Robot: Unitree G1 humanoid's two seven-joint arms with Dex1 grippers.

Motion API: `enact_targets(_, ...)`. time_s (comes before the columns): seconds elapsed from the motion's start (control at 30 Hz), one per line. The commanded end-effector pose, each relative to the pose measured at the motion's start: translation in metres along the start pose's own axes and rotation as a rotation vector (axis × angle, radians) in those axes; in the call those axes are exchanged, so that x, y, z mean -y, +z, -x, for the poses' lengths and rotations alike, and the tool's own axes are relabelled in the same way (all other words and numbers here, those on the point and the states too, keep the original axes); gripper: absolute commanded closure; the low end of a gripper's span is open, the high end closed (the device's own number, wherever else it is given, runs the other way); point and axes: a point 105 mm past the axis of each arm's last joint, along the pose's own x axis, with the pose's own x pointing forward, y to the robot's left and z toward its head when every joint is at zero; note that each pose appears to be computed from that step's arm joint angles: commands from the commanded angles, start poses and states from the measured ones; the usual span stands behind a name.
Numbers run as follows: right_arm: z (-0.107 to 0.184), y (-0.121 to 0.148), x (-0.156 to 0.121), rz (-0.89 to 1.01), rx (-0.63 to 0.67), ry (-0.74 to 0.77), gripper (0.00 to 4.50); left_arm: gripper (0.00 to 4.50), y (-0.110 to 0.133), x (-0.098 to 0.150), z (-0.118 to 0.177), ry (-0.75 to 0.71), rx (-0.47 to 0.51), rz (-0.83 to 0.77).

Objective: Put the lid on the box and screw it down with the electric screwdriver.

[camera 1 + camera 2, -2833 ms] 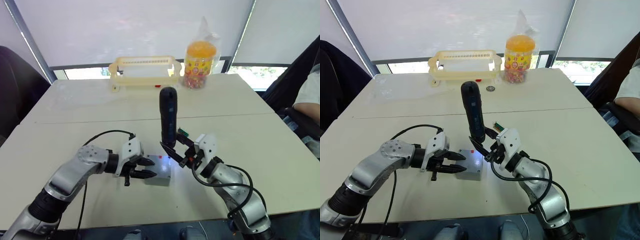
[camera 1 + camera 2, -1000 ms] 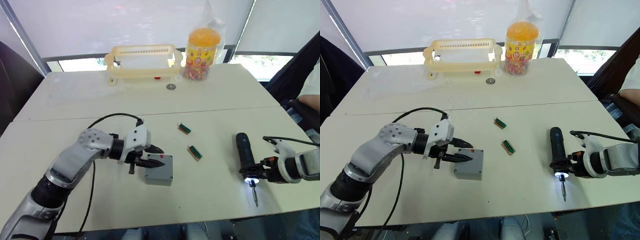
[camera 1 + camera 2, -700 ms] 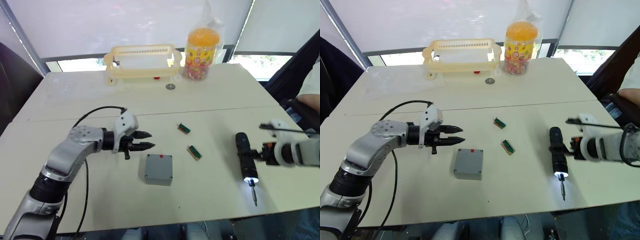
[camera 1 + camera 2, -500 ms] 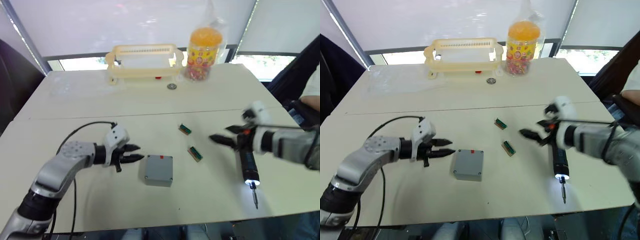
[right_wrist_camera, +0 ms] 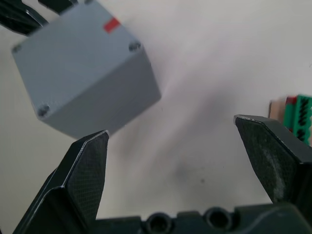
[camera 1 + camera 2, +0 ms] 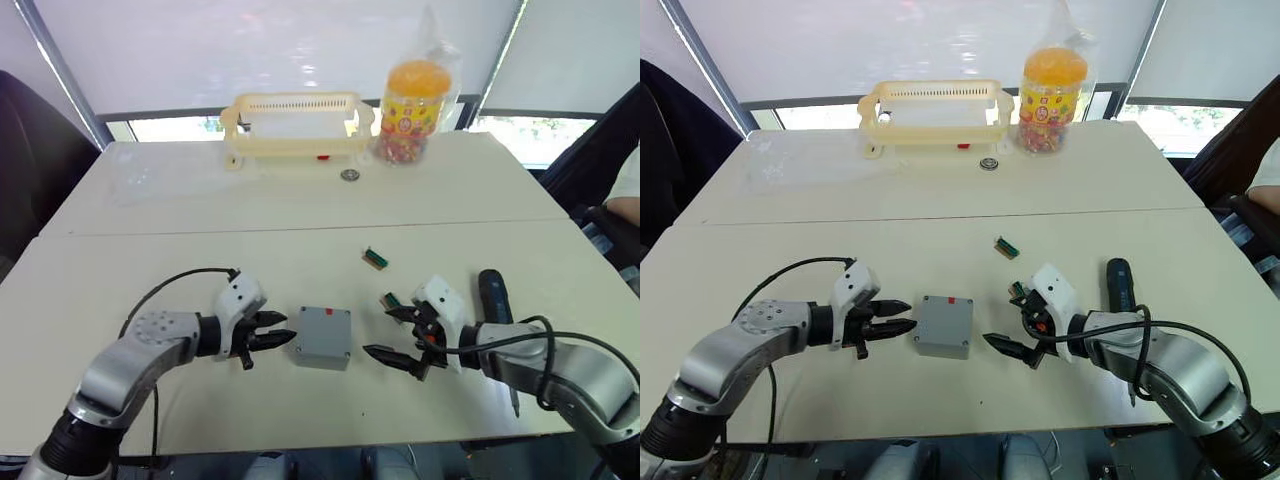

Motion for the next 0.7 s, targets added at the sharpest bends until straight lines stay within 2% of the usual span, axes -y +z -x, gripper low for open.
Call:
enact_targets(0.03,-0.005,0.008,-0.009,0.059,0.029,0.035,0.01,2.67,0.010,-0.001,-0.006,-0.022,0.024,-0.063)
enact_targets(0.3,-0.019,0.017,-0.036,0.014,0.071,0.082,0.01,2.67,0.027,-0.024,-0.027,-0.025,0.059,-0.145)
enact_targets(0.43,-0.017,0.019,-0.038,0.004,0.070,0.061,0.01,2.67,0.029,-0.034,-0.033,0.002,0.066,-0.167)
enact_targets(0.57,0.007,0.033,-0.028,0.039,0.095,0.057,0.01,2.67,0.023,-0.044,-0.018,0.053,0.070,-0.134)
enact_targets(0.7,0.030,0.057,-0.014,0.033,0.168,0.097,0.01,2.67,0.017,-0.040,0.006,0.097,0.089,-0.057)
